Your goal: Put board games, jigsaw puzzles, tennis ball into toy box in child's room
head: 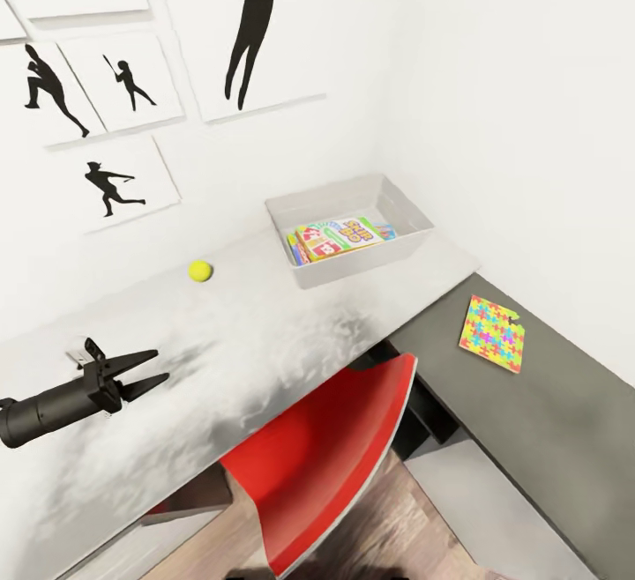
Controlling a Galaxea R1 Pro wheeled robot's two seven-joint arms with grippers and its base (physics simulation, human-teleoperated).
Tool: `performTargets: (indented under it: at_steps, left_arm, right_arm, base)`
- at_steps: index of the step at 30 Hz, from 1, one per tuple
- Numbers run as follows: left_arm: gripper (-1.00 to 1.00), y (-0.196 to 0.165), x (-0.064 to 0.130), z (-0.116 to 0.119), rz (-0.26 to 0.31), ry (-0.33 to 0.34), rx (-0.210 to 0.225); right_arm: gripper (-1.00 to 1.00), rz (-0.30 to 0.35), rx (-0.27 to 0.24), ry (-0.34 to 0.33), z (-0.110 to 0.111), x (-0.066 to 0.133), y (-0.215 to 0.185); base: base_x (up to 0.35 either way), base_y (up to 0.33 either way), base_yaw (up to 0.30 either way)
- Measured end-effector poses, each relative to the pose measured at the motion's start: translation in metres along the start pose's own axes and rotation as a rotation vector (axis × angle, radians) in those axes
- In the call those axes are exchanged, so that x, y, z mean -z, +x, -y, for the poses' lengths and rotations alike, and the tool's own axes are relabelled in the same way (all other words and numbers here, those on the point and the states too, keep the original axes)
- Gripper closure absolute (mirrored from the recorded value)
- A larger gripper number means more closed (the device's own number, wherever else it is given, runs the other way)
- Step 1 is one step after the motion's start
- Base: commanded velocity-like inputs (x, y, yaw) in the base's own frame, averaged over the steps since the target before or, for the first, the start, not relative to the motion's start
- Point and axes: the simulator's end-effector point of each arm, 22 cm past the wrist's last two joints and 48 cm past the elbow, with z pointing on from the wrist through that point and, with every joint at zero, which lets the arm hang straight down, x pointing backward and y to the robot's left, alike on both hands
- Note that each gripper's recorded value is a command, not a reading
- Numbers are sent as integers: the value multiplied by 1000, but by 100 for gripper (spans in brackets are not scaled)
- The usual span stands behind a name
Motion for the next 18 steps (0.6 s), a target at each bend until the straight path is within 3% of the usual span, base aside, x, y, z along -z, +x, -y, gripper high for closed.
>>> performTargets:
  at_steps: [18]
  left_arm:
    - [-100, -3, 5, 15, 11, 26, -20]
  right_arm:
    - [-100, 12, 8, -14, -7, 1, -5]
  base:
    - [1, 2, -219]
